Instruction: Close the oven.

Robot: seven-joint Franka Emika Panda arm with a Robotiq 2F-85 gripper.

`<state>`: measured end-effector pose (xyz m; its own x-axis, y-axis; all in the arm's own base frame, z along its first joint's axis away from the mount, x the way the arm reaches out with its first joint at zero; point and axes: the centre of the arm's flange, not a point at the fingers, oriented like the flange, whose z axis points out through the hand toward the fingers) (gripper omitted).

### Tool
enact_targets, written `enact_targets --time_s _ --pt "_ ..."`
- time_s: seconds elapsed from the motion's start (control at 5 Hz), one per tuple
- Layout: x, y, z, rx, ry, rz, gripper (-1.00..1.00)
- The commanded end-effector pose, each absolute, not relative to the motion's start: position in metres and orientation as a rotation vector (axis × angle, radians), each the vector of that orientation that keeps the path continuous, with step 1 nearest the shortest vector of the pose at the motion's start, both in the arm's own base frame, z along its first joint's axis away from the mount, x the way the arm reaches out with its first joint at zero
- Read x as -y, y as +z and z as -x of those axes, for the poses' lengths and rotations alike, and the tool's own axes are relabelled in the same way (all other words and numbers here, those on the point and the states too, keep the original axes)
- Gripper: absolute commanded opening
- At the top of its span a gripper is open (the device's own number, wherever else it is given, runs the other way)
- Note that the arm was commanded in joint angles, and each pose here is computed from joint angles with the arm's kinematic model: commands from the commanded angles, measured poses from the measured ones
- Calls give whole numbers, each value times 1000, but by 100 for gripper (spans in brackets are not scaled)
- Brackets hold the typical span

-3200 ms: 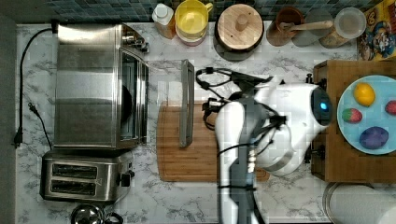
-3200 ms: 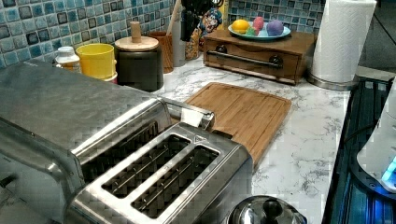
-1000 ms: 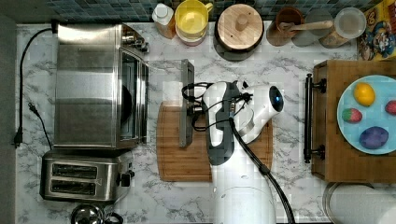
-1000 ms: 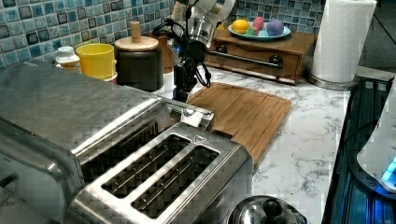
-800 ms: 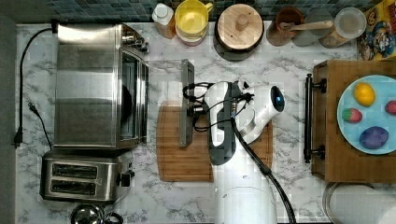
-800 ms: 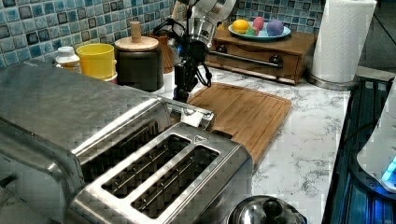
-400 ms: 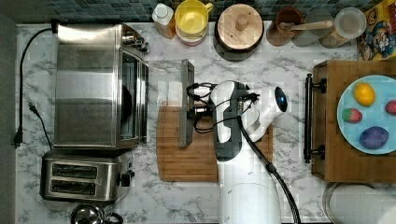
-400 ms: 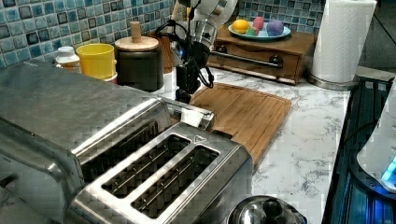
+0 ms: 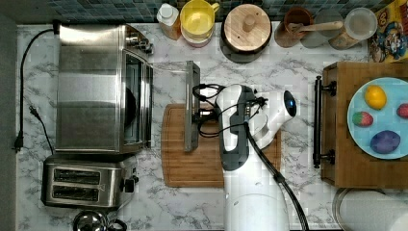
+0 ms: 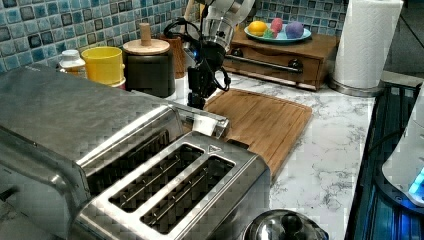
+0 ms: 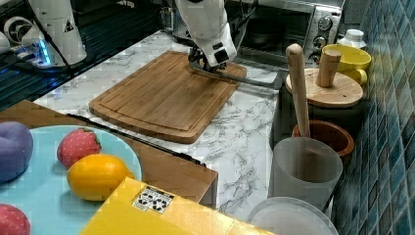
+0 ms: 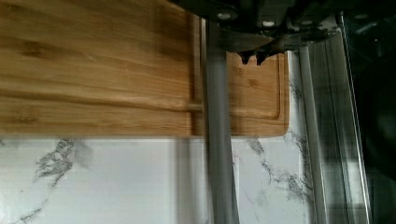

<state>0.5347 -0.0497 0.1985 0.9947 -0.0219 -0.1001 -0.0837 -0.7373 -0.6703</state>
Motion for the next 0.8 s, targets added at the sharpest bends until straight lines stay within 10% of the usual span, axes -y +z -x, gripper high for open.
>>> enact_targets --time_s 0.2,0.6,0.8 --pt "-151 386 -553 415 -185 2454 -100" --pt "-186 405 -549 416 -253 2643 -100" --pt "-217 407 -562 443 -160 2839 -100"
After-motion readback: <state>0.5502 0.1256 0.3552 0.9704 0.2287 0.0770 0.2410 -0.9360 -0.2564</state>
